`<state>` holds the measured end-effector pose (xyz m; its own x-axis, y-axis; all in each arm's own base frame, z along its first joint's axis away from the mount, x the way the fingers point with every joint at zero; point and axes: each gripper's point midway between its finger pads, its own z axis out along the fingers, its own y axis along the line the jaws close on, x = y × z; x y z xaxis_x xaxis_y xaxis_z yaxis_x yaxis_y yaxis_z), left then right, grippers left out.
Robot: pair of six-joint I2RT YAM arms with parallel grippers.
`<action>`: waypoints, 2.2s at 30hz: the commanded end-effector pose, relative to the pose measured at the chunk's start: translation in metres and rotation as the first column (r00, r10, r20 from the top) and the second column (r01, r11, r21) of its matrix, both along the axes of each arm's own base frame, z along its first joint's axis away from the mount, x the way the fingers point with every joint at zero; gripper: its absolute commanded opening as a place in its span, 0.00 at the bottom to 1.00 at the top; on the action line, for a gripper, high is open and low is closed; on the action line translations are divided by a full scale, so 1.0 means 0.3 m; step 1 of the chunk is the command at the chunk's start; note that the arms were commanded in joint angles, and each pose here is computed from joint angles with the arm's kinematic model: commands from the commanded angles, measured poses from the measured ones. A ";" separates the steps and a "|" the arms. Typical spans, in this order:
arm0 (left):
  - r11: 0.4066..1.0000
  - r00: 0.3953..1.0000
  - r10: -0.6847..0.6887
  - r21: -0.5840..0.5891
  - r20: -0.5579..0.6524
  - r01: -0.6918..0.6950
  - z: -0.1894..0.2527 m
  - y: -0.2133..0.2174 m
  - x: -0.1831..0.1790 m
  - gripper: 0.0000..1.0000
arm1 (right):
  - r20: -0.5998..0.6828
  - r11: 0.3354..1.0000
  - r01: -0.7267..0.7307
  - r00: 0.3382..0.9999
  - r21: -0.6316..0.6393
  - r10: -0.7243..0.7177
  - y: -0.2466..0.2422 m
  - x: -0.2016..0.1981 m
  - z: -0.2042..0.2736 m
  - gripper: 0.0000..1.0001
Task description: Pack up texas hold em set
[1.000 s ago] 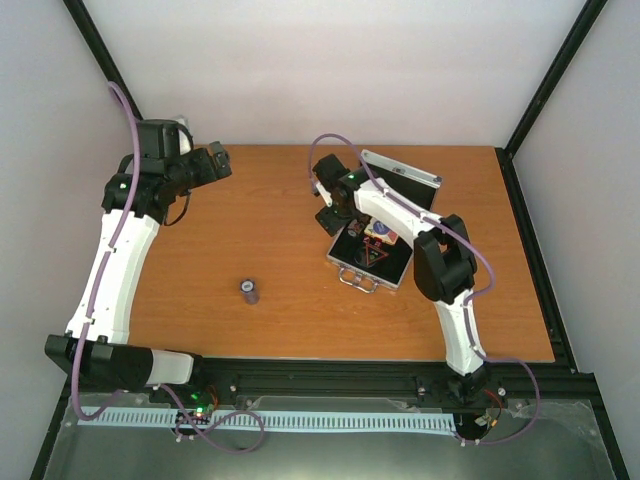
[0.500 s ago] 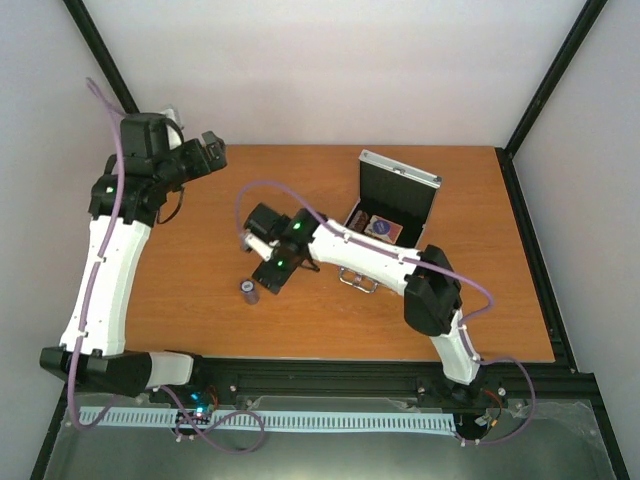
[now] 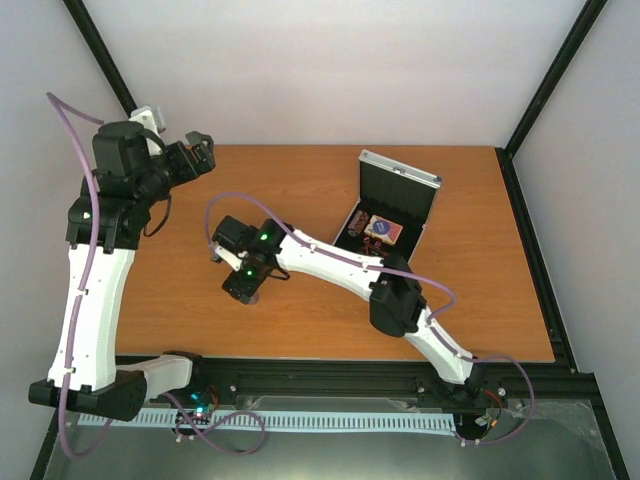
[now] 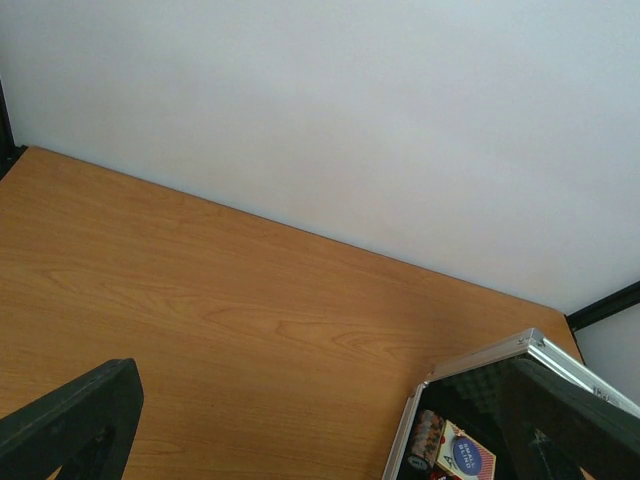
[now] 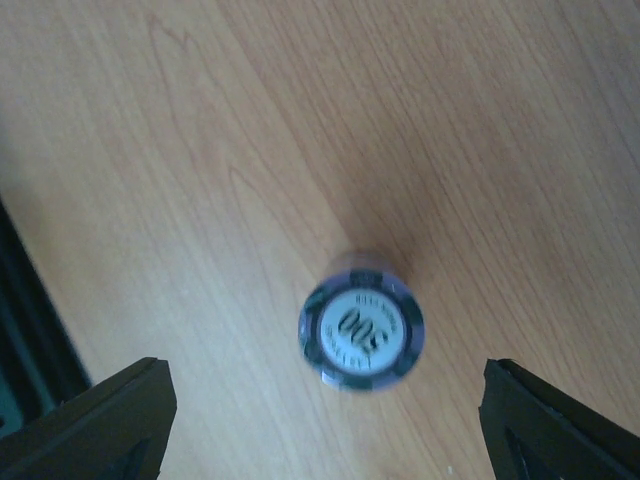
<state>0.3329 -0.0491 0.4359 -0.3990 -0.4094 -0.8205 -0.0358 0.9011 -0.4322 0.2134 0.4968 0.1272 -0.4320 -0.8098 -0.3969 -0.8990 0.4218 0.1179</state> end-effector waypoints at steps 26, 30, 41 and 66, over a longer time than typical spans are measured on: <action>1.000 1.000 -0.011 0.002 -0.018 0.011 -0.046 -0.002 -0.004 1.00 | 0.026 0.989 0.044 0.999 -0.138 -0.040 0.018 0.060 -0.231 0.63; 1.000 1.000 -0.012 0.003 -0.021 0.012 -0.049 -0.003 -0.001 1.00 | 0.037 0.988 0.036 0.999 -0.148 -0.031 0.016 0.067 -0.245 0.47; 1.000 1.000 -0.018 -0.003 -0.025 0.018 -0.056 -0.006 -0.010 1.00 | 0.171 0.974 0.103 0.983 -0.201 -0.069 -0.107 0.116 -0.121 0.15; 0.998 0.996 -0.055 -0.035 -0.073 0.053 -0.124 -0.038 0.022 1.00 | 0.735 0.590 0.764 0.553 -0.261 -0.392 -1.112 0.447 0.136 0.10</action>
